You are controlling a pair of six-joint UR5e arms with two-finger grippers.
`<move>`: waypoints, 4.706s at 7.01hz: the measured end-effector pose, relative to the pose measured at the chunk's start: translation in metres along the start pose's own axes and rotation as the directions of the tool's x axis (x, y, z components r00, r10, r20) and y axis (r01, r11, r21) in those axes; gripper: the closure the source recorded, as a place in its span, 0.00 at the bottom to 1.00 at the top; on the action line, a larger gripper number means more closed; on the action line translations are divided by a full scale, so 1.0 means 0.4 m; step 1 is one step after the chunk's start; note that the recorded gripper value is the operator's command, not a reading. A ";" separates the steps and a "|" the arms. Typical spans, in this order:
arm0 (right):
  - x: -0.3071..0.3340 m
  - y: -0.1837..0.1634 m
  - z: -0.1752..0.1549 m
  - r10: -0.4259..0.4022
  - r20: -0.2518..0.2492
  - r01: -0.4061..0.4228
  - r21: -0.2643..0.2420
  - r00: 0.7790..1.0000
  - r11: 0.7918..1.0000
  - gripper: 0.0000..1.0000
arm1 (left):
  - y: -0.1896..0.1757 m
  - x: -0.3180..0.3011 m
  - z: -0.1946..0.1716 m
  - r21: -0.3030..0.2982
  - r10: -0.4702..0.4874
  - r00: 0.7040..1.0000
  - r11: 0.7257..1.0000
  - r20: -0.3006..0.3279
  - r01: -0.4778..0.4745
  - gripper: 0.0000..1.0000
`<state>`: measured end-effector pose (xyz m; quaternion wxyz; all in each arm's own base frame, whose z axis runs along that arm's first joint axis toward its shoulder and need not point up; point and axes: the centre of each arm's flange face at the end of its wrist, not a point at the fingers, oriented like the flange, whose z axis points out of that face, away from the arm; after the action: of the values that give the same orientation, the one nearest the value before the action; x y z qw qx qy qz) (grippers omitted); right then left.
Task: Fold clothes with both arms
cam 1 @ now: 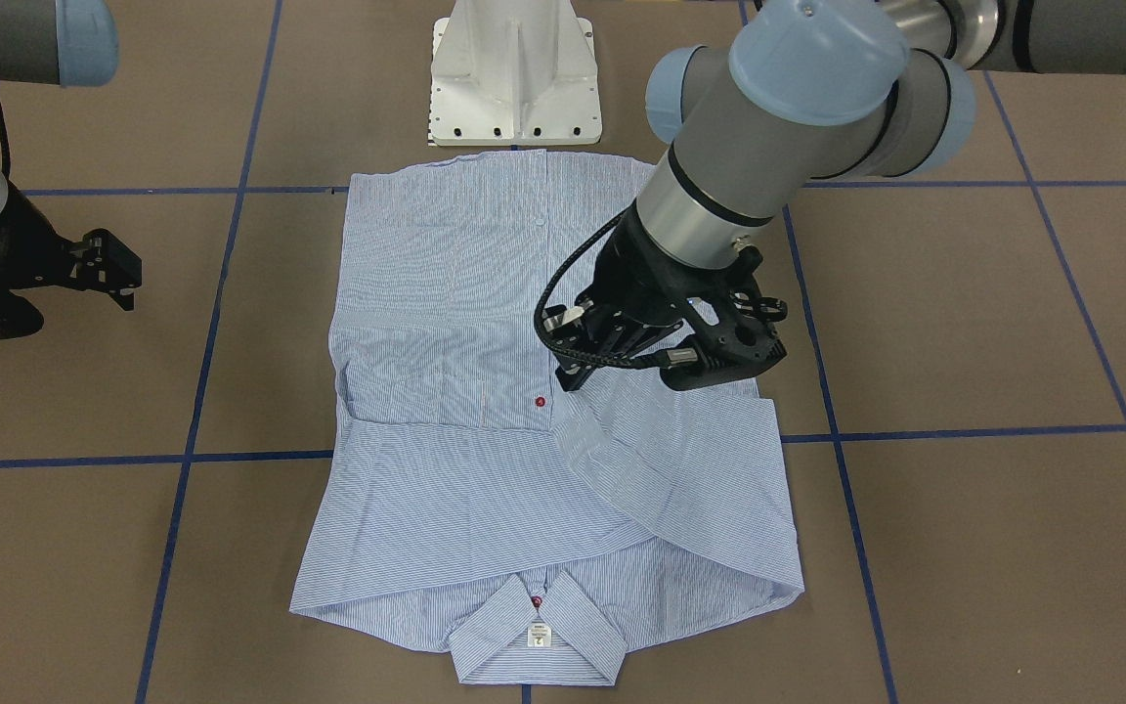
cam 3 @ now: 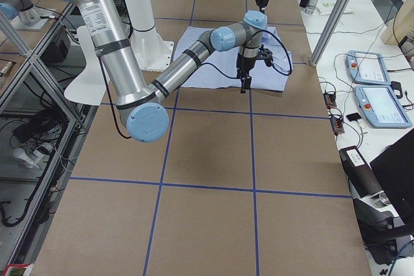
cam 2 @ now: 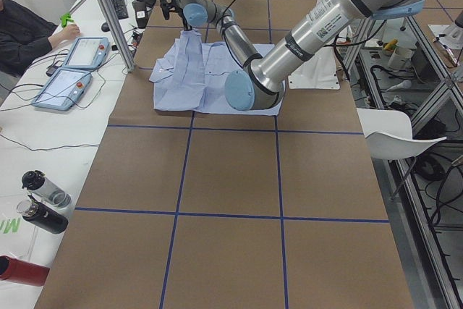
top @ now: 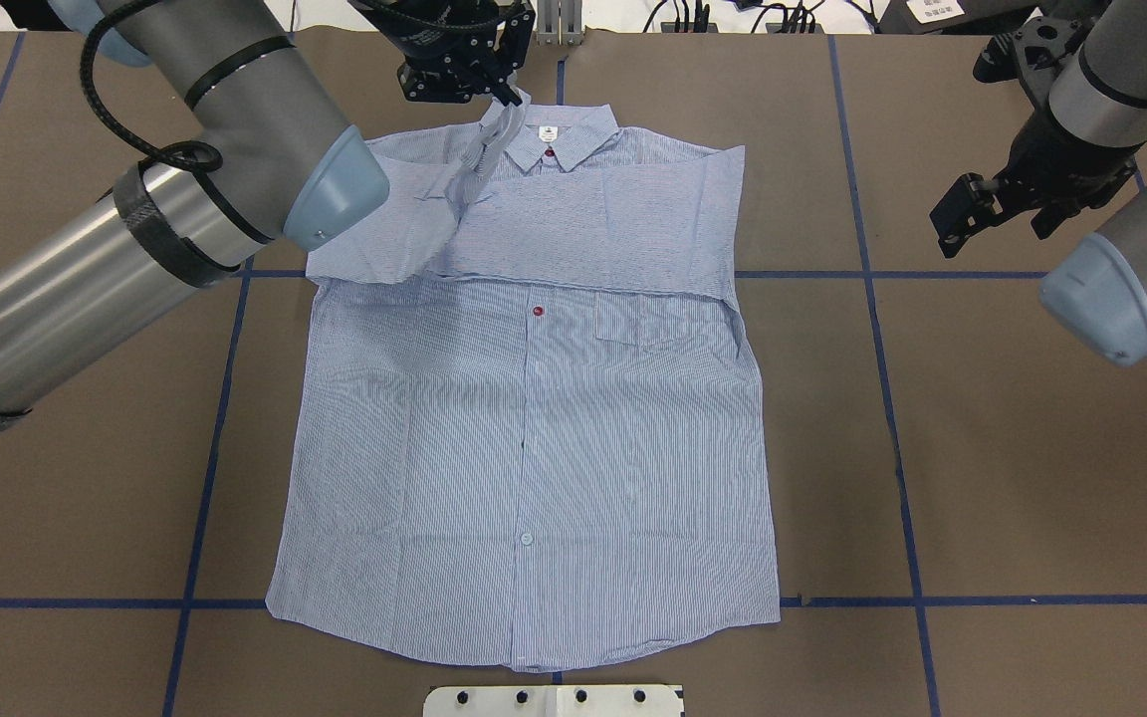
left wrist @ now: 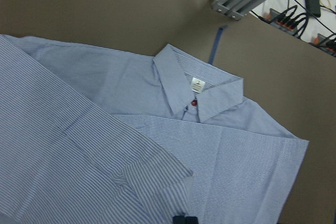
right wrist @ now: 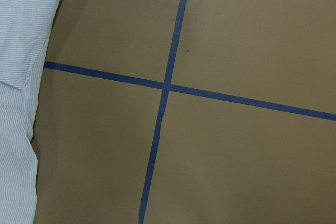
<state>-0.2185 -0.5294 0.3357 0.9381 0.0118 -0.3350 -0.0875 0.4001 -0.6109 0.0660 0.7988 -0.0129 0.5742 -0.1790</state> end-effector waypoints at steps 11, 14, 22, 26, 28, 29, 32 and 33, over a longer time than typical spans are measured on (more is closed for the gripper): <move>0.015 -0.011 0.016 0.016 -0.007 -0.016 -0.013 1.000 1.000 0.00 | 0.425 -0.006 0.543 -0.033 0.083 0.990 0.996 -0.112 -0.087 0.00; 0.001 -0.014 0.005 0.006 0.003 -0.006 0.001 1.000 1.000 0.00 | 0.449 -0.018 0.524 -0.040 0.104 0.982 0.993 -0.158 -0.112 0.00; -0.279 0.261 0.265 0.097 0.218 -0.124 0.116 0.971 0.985 0.00 | 0.298 -0.444 0.117 0.022 0.216 0.970 0.975 0.107 -0.219 0.01; -0.513 0.524 0.362 0.190 0.198 -0.202 0.040 0.962 0.979 0.00 | 0.256 -0.586 0.038 0.052 0.189 0.966 0.978 0.177 -0.201 0.01; -0.560 0.584 0.393 0.198 0.189 -0.203 0.007 0.962 0.979 0.00 | 0.256 -0.598 0.036 0.051 0.186 0.965 0.979 0.183 -0.198 0.01; -0.578 0.611 0.411 0.192 0.182 -0.194 -0.007 0.964 0.981 0.00 | 0.256 -0.599 0.036 0.051 0.186 0.965 0.979 0.183 -0.198 0.01; -0.598 0.646 0.442 0.181 0.166 -0.179 -0.029 0.969 0.983 0.01 | 0.261 -0.599 0.041 0.047 0.187 0.965 0.979 0.184 -0.199 0.01; -0.600 0.650 0.454 0.180 0.159 -0.177 -0.034 0.971 0.984 0.01 | 0.265 -0.598 0.043 0.044 0.188 0.965 0.979 0.184 -0.199 0.01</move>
<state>-0.4749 -0.2255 0.3470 0.9120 -0.0349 -0.4086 -0.0067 0.3787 -0.4431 0.2664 0.8608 0.0522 0.4928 -0.1160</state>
